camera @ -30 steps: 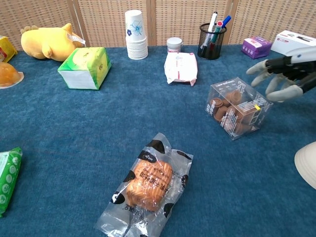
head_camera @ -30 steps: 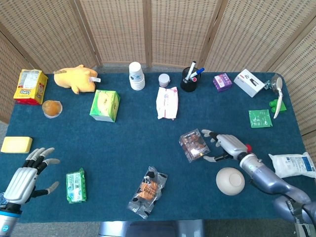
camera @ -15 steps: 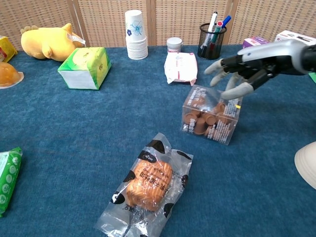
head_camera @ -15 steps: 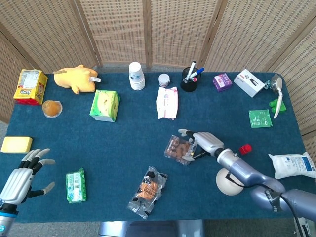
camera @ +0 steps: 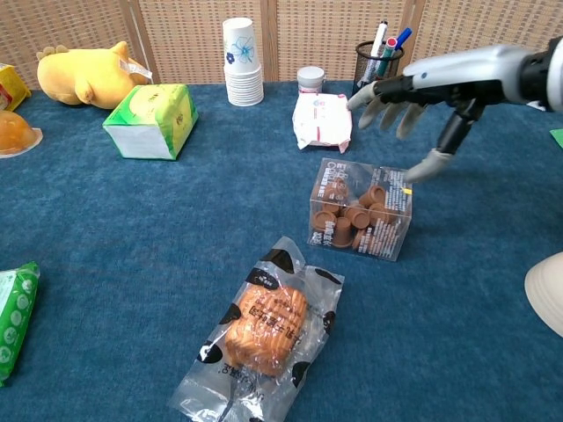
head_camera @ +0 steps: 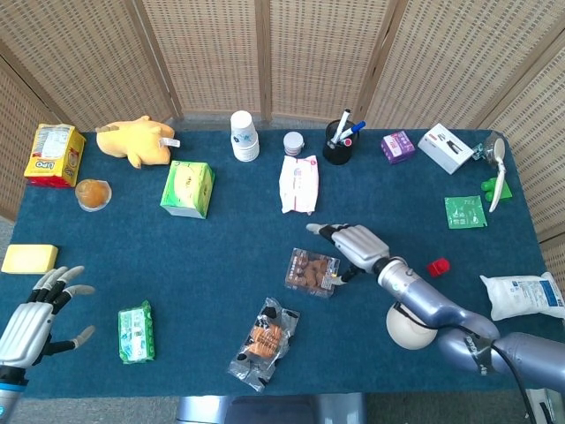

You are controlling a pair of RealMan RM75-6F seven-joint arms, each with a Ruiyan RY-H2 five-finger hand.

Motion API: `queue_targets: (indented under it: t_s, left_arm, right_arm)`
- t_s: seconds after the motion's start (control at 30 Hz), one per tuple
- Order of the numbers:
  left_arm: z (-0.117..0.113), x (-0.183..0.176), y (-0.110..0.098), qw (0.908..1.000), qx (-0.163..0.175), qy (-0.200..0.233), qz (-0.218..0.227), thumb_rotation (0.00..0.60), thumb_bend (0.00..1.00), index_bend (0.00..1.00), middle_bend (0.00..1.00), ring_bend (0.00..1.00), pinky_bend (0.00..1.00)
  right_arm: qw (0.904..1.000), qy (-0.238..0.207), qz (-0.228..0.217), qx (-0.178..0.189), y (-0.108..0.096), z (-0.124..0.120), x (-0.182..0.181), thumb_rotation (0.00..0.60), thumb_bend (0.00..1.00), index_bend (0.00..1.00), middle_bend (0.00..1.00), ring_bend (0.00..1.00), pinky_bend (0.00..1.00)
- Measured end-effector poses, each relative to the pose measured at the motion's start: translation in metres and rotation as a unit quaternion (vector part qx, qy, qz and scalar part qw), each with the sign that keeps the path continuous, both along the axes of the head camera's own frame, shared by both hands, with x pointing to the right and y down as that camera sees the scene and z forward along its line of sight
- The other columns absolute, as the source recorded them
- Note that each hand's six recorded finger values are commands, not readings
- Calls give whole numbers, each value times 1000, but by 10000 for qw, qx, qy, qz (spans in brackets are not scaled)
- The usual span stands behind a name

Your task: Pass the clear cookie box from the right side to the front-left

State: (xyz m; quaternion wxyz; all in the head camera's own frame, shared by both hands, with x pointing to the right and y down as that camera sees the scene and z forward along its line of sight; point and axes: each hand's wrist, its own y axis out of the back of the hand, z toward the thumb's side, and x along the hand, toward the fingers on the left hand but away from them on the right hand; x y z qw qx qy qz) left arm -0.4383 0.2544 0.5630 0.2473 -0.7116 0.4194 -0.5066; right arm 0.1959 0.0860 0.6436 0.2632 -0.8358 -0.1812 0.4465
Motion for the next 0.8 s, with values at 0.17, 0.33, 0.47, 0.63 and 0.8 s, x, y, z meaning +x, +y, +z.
queue_targets:
  t_s: [0.17,0.33,0.47,0.63,0.8]
  left_arm:
    - [-2,8,-3,9999,37,7,100,600,297,306,138,0,0]
    - [-6,16,-6,9997,105,-15,202,600,297,305,138,0,0]
    - [-11,20,-8,9995,149,-54,257,600,298,306,138,0,0]
    - [-17,20,-7,9994,172,-156,244,600,298,306,138,0,0]
    - [-19,19,-6,9994,169,-203,208,600,297,306,138,0,0]
  right_arm:
    - [9986,183,-126,476,1,-7,25,600,55,58,168,146,197]
    - [9943,306,-339,966,6,-8,47,600,17,58,167,146,193]
    - [9909,231,-453,1249,8,-5,54,600,5,60,168,146,191]
    - [9882,117,-665,1375,14,9,52,600,5,60,167,146,190]
    - [9872,-42,-917,1304,23,26,34,600,3,60,167,146,190]
